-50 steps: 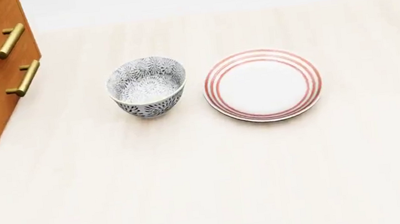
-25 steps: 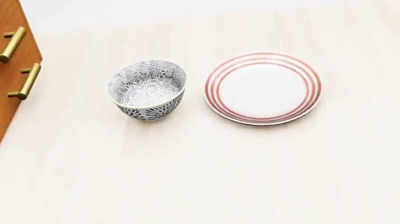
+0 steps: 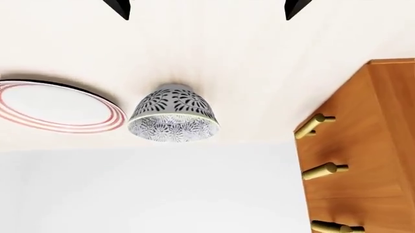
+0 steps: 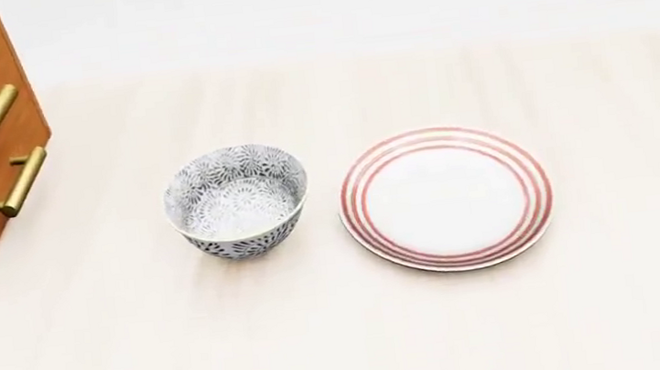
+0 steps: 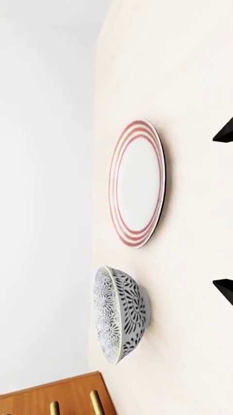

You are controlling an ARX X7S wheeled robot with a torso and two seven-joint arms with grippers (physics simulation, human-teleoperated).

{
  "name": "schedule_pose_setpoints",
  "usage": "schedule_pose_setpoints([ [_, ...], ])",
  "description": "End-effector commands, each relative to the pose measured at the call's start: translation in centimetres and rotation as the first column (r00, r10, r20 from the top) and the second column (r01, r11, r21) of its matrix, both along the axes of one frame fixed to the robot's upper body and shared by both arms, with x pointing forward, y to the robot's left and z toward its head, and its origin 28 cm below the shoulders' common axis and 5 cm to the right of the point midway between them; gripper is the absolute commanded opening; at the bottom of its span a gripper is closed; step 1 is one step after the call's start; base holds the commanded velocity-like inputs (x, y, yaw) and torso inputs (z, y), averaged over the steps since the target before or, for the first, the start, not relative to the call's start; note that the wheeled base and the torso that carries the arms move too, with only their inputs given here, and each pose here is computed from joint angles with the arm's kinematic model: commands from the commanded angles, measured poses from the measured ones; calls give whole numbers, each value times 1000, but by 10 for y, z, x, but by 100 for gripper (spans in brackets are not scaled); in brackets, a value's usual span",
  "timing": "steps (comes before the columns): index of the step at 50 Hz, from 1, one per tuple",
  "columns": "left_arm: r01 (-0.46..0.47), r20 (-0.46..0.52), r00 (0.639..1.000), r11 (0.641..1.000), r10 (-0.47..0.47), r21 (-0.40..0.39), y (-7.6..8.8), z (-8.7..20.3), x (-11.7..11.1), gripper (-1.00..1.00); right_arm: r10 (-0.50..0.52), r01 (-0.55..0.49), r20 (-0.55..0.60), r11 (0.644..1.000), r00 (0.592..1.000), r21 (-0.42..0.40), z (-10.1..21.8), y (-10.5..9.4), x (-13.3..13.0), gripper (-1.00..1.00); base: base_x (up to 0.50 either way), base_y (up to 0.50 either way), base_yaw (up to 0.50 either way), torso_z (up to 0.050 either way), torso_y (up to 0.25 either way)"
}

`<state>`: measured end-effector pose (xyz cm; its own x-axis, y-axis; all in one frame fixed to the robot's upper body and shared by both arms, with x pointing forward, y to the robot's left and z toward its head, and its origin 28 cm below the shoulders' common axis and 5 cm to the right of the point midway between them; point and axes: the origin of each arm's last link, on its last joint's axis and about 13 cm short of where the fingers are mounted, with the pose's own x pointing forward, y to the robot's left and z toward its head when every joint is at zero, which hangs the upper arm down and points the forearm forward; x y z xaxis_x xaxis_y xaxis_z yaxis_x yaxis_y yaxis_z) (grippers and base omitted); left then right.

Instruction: Open the top drawer of the cabinet.

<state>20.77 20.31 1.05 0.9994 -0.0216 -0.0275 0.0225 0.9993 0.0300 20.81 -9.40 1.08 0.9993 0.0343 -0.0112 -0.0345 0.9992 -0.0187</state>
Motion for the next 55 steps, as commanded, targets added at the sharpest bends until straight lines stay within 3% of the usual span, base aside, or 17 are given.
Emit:
schedule_pose_setpoints([
  [1, -3, 8, 1000, 1000, 3, -15, 0, 1, 2, 100, -7, 7, 4, 1000, 1000, 9, 2, -1, 2, 100, 500, 0, 0, 0, 0],
  [42, 0, 7, 1000, 1000, 0, -10, 0, 1, 1, 100, 0, 0, 9, 1000, 1000, 10, 1, 0, 1, 100, 498, 0, 0, 0, 0],
  [55, 1, 9, 1000, 1000, -1, -8, 0, 0, 1, 100, 23, -24, 39, 1000, 999, 10, 3, 1, 0, 100, 115, 0, 0, 0, 0],
])
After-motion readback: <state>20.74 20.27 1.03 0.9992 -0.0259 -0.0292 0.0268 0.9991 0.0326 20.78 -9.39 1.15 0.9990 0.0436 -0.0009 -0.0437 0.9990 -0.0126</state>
